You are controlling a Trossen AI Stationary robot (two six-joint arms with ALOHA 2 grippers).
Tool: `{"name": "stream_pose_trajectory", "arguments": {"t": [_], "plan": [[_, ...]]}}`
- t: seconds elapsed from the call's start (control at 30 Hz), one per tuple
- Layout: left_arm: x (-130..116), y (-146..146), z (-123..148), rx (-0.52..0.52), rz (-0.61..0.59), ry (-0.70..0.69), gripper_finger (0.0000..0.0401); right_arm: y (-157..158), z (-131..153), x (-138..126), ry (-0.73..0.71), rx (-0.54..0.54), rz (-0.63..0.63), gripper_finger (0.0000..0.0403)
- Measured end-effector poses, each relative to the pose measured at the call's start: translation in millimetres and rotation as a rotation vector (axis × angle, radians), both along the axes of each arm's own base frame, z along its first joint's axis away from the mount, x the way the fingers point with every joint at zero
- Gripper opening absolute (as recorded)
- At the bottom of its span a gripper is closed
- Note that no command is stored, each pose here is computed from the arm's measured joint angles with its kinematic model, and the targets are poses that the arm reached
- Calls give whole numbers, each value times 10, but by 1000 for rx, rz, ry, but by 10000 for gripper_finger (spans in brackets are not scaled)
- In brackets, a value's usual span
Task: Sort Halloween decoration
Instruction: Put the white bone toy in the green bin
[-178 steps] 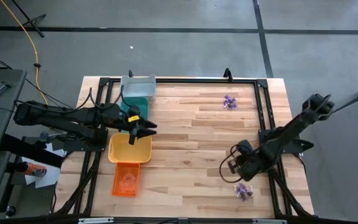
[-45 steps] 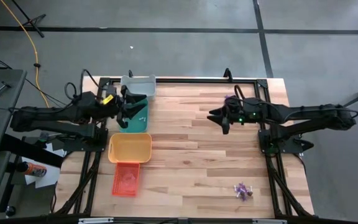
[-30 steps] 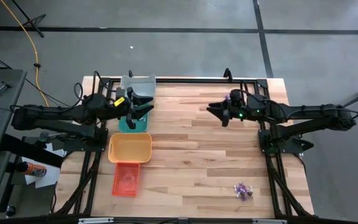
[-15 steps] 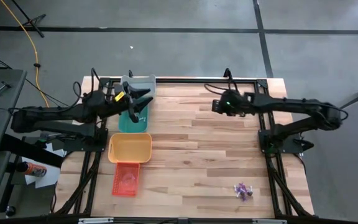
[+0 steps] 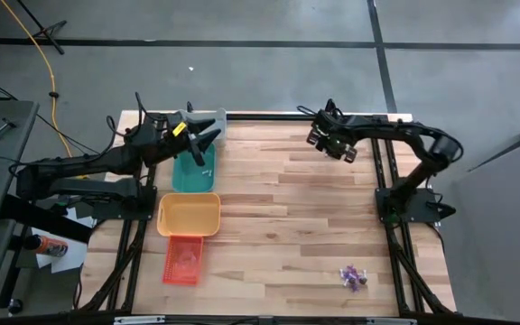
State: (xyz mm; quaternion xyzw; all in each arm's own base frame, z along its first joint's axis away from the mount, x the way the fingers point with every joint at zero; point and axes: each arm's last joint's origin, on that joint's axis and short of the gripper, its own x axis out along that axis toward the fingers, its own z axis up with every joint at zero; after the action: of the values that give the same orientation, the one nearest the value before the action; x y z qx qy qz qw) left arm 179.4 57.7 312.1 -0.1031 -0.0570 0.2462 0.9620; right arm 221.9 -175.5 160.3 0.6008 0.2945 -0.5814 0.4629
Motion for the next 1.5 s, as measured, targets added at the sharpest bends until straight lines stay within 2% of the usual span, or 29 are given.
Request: {"name": "stream_pose_trajectory", "arguments": {"t": [0.17, 0.6, 0.7, 0.8, 0.9, 0.97, 1.1, 1.23, 1.5], "plan": [[0, 0, -5, -2, -1, 6, 193, -37, -132, -5, 34, 43, -63, 142], [1, 0, -17, 9, 0, 25, 193, -100, -243, -57, 82, 73, -117, 139], [1, 0, -17, 9, 0, 25, 193, -104, -246, -69, 93, 70, -116, 120], [1, 0, -18, 8, 0, 25, 193, -100, -251, -76, 109, 65, -96, 81], [1, 0, -19, 4, 0, 25, 193, -98, -253, -83, 126, 58, -70, 29], [1, 0, -21, 2, 0, 25, 193, -96, -253, -83, 131, 54, -46, 10], [1, 0, -21, 1, 0, 24, 193, -73, -254, -66, 145, 45, -6, 19], [1, 0, -20, 1, 0, 24, 193, -9, -240, -26, 168, 20, 86, 6], [1, 0, -19, 1, 0, 22, 193, 260, -92, 135, 143, -39, 380, 3]]}}
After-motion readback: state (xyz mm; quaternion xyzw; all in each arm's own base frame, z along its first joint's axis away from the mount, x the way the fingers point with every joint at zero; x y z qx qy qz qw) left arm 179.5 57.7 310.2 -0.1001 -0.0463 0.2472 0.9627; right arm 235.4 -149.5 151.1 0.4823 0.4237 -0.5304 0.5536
